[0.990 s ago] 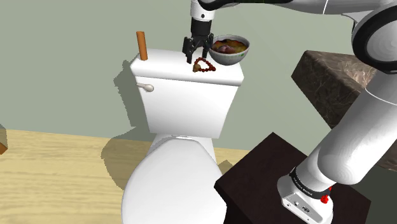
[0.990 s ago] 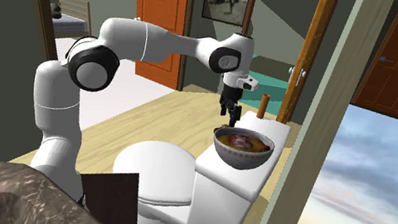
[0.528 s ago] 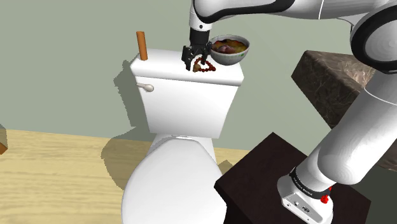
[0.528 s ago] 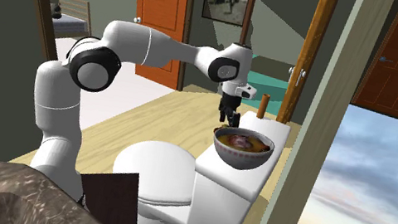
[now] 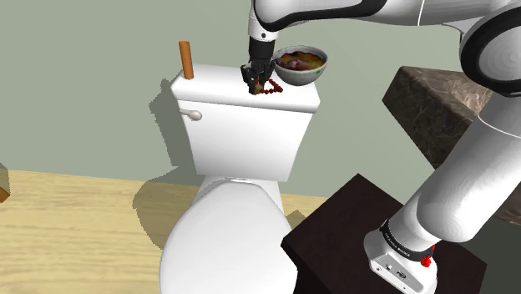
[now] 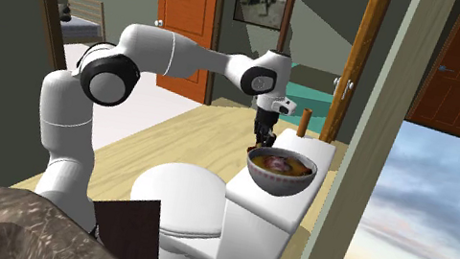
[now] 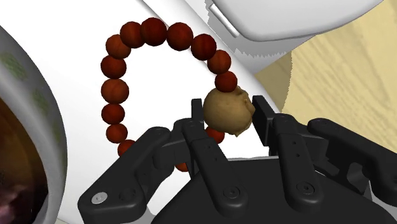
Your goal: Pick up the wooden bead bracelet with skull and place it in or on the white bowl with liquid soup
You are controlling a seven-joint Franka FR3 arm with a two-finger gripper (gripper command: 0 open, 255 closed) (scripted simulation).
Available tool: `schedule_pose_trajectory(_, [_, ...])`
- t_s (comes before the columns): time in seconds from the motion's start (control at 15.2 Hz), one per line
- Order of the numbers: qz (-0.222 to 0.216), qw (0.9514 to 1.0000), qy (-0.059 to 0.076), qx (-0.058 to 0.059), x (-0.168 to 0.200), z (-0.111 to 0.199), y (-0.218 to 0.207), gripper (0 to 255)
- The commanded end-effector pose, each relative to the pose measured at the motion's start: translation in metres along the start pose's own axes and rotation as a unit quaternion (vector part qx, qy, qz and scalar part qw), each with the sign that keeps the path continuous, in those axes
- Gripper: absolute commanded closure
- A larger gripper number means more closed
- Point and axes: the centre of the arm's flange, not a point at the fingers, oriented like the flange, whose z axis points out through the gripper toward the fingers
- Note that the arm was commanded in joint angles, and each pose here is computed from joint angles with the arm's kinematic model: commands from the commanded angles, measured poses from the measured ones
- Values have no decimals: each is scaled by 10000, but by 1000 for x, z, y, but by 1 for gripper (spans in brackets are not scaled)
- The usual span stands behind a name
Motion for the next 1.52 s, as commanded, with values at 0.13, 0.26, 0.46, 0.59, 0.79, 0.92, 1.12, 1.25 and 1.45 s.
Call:
schedule_pose_trajectory(0.13, [0,10000,0,0,0,0,0,255])
schedule_pose_trajectory(0.26, [0,10000,0,0,0,0,0,255])
schedule_pose_trajectory(0.46, [0,10000,0,0,0,0,0,255])
schedule_pose_trajectory(0.59, [0,10000,0,0,0,-11,0,255])
schedule_pose_trajectory(0.79, [0,10000,0,0,1,-26,0,255])
schedule_pose_trajectory(0.92, [0,10000,0,0,2,-37,0,255])
schedule_pose_trajectory(1.12, [0,10000,0,0,2,-53,0,255])
schedule_pose_trajectory(1.25, [0,10000,0,0,3,-63,0,255])
schedule_pose_trajectory(1.45, [0,10000,0,0,4,-79,0,255])
